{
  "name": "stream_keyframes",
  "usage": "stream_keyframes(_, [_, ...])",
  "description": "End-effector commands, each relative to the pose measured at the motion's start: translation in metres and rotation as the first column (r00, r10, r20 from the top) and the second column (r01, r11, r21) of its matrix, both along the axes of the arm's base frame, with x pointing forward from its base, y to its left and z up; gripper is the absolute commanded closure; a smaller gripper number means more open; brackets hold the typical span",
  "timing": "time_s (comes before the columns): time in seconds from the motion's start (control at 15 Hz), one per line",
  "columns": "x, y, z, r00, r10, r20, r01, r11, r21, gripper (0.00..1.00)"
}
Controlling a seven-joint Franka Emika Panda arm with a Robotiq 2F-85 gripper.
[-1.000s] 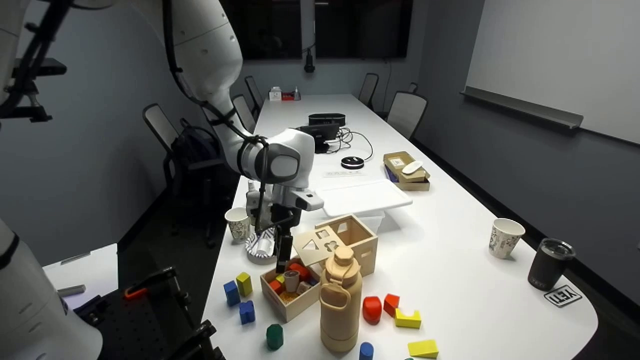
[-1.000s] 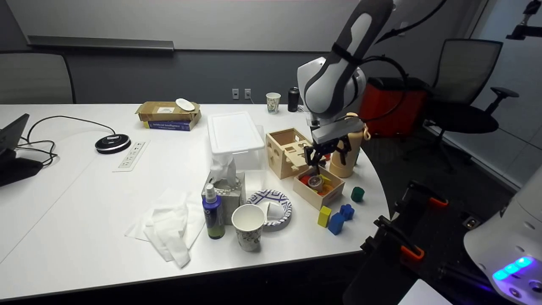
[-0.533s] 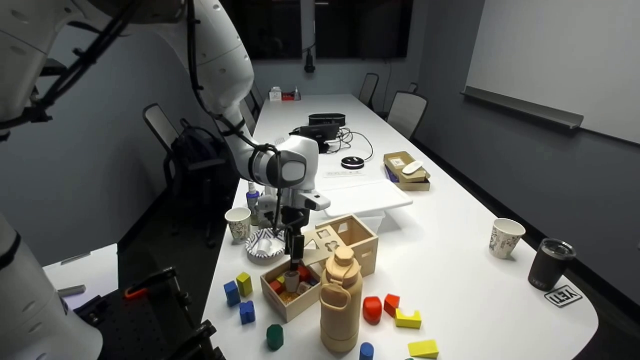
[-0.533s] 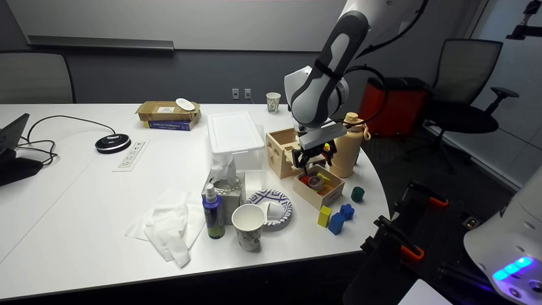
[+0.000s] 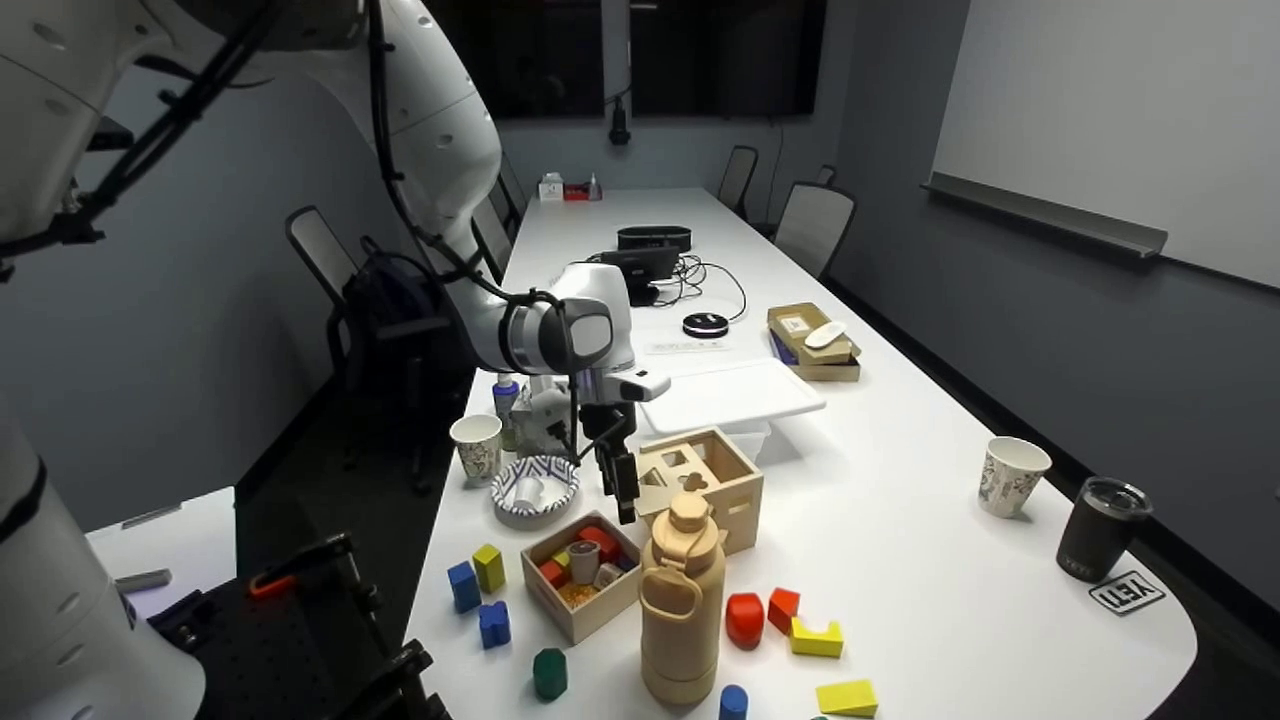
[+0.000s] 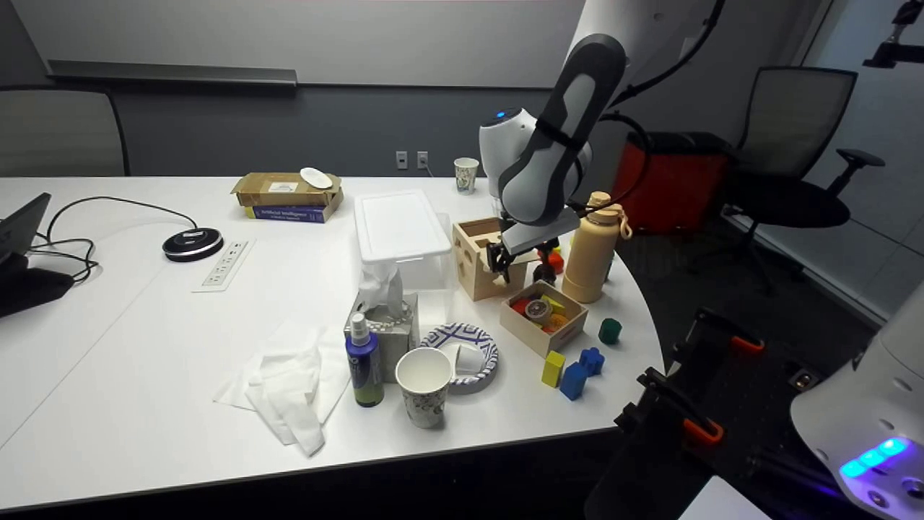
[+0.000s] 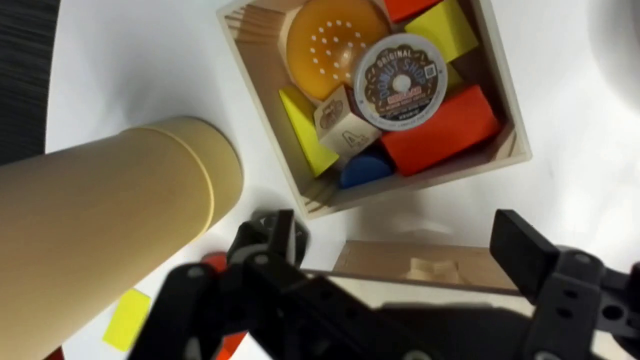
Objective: Close the lid on the box, then pick up the yellow and blue objects and put them in the box
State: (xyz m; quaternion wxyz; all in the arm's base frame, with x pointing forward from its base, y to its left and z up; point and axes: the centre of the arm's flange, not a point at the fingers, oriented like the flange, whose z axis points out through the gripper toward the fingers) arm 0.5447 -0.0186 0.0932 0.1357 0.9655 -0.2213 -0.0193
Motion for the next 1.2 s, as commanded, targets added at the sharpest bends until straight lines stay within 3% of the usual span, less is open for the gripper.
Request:
stream_keyframes(0.0, [0.001, -0.007, 0.000, 0.998, -0.007, 0.061, 0.010, 0.999, -0.050, 0.00])
stream_keyframes(0.73, [0.031, -0.022, 0.020, 0.991, -0.035, 0.127, 0.041, 0.998, -0.044, 0.00])
stream_keyframes(0.93, [0.031, -0.020, 0.021, 0.993, -0.032, 0.110, 0.036, 0.999, -0.035, 0.00])
stream_keyframes(1.13, [0.018, -0.003, 0.038, 0.999, -0.029, 0.030, 0.028, 0.999, 0.043, 0.00])
